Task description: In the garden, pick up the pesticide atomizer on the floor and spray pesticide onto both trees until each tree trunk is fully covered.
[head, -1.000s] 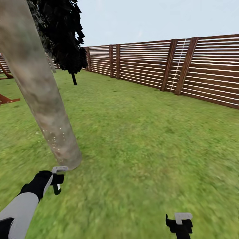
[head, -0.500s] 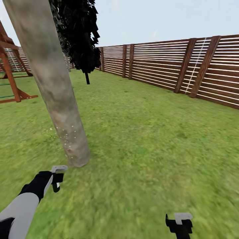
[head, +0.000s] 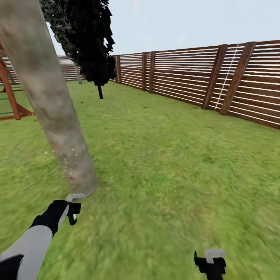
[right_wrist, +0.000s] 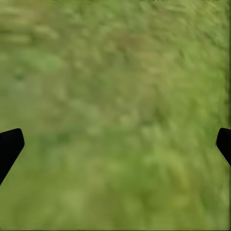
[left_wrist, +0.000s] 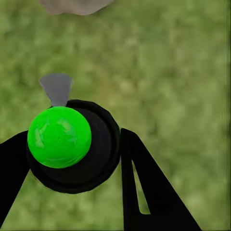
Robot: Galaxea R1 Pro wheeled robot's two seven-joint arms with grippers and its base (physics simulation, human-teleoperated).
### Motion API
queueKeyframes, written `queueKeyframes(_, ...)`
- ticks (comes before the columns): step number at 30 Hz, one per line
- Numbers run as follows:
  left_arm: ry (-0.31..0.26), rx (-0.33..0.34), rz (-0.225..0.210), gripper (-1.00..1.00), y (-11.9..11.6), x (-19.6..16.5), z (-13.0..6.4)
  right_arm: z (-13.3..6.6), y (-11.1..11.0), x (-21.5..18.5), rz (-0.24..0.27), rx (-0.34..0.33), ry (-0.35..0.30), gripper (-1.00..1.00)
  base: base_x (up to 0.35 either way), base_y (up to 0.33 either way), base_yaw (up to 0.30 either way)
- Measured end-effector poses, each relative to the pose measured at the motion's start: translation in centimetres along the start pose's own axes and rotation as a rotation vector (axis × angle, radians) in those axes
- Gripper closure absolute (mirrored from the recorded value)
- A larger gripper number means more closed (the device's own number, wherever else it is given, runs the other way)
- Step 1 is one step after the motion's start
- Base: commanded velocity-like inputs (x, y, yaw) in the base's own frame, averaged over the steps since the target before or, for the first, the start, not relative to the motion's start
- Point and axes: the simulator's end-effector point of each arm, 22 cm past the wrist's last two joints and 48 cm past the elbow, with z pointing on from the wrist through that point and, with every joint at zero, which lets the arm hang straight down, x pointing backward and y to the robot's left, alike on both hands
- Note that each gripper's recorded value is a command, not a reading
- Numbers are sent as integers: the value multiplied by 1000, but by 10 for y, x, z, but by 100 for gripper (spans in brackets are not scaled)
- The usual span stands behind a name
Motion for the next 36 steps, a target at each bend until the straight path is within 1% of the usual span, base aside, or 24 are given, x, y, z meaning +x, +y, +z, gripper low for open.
queueKeyframes(4, -5, -3, -1, 100, 2, -2, -1, 0, 1, 0, 1, 0, 0, -100, 226, -204, 23)
queueKeyframes(8, -8, -3, 1, 100, 1, -4, -1, 0, 1, 0, 1, 0, 0, -100, 195, -214, 249)
queueKeyframes(12, -10, 0, -3, 100, 0, -4, -1, 0, 2, 0, 2, -1, 0, -100, 16, -270, 195)
queueKeyframes(23, -7, -3, -1, 100, 1, -3, -1, 0, 2, 0, 2, -2, 0, -100, 0, -275, 18)
queueKeyframes(32, -8, -6, -2, 100, 3, -4, -1, -1, 3, 0, 3, -3, 0, -100, 4, -275, 257)
queueKeyframes(36, -9, -5, -4, 100, 2, -4, -1, -1, 3, 0, 3, -3, 0, -100, 144, -248, 275)
